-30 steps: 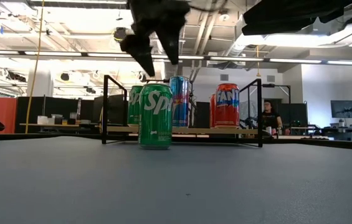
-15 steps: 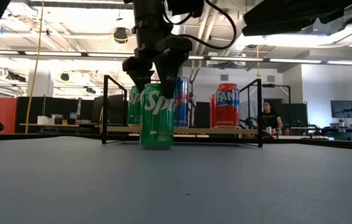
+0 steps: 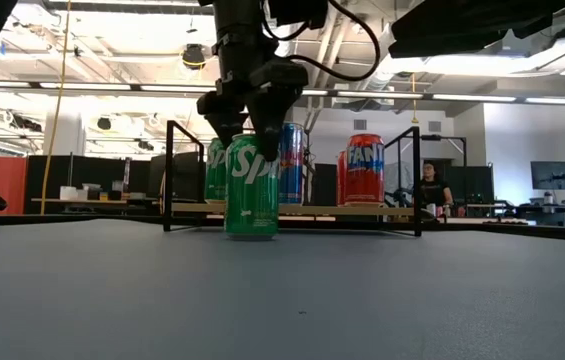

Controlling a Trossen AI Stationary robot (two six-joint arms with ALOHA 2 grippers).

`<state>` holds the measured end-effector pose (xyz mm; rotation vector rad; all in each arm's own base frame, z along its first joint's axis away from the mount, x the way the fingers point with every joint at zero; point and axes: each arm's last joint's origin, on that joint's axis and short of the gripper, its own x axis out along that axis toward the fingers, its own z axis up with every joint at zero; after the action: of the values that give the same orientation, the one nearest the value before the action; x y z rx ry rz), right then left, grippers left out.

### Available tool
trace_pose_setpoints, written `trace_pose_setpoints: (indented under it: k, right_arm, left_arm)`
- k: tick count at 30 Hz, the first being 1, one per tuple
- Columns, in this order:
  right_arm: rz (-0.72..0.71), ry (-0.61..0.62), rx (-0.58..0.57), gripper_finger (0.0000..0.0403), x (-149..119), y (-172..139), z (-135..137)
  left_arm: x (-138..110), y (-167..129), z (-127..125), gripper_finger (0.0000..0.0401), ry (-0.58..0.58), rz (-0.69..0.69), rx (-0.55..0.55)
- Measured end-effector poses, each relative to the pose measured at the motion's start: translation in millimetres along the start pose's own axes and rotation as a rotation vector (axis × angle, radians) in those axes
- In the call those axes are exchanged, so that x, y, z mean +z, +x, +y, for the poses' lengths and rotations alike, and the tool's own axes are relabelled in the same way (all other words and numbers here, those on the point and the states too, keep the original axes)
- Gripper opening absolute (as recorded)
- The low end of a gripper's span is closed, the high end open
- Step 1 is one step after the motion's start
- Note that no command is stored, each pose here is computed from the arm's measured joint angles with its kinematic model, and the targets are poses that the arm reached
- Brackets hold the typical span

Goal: Place canned beverage on shelf
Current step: Put the green soda can on the shelf aligned with the other green soda cans

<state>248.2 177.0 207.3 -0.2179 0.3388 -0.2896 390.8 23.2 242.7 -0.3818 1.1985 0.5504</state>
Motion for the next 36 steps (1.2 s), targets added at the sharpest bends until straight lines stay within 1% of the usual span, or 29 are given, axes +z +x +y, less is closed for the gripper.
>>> trace_pose_setpoints:
  k: [6, 11, 19, 24, 28, 30, 36]
  right_arm:
    - [0.0, 0.0, 0.001, 0.0344, 0.0, 0.0, 0.0]
    - [0.0, 0.0, 0.002, 0.0344, 0.0, 0.0, 0.1]
    - [0.0, 0.0, 0.002, 0.0344, 0.0, 0.0, 0.1]
    - [0.001, -0.001, 0.002, 0.0344, -0.1, 0.1, 0.1]
    - [0.001, -0.001, 0.002, 0.0344, -0.1, 0.1, 0.1]
    - [0.001, -0.001, 0.002, 0.0344, -0.1, 0.1, 0.1]
    - [0.001, -0.001, 0.001, 0.0344, -0.1, 0.3, -0.1]
  left_arm:
    - [-0.2, 0.0, -0.3, 0.0329, -0.005, 0.009, -0.015]
    - [0.0, -0.1, 0.2, 0.0282, 0.025, 0.014, -0.021]
    - [1.7, -5.5, -0.5, 0.0281, 0.127, 0.035, -0.068]
    - [9.0, -28.9, -3.4, 0.0283, 0.171, 0.02, -0.127]
    - [11.0, -47.6, -1.8, 0.0283, 0.22, 0.027, -0.112]
    - [11.4, -54.9, -0.1, 0.0284, 0.236, 0.034, -0.087]
    - [18.1, -69.0, 8.0, 0.0284, 0.277, 0.017, -0.063]
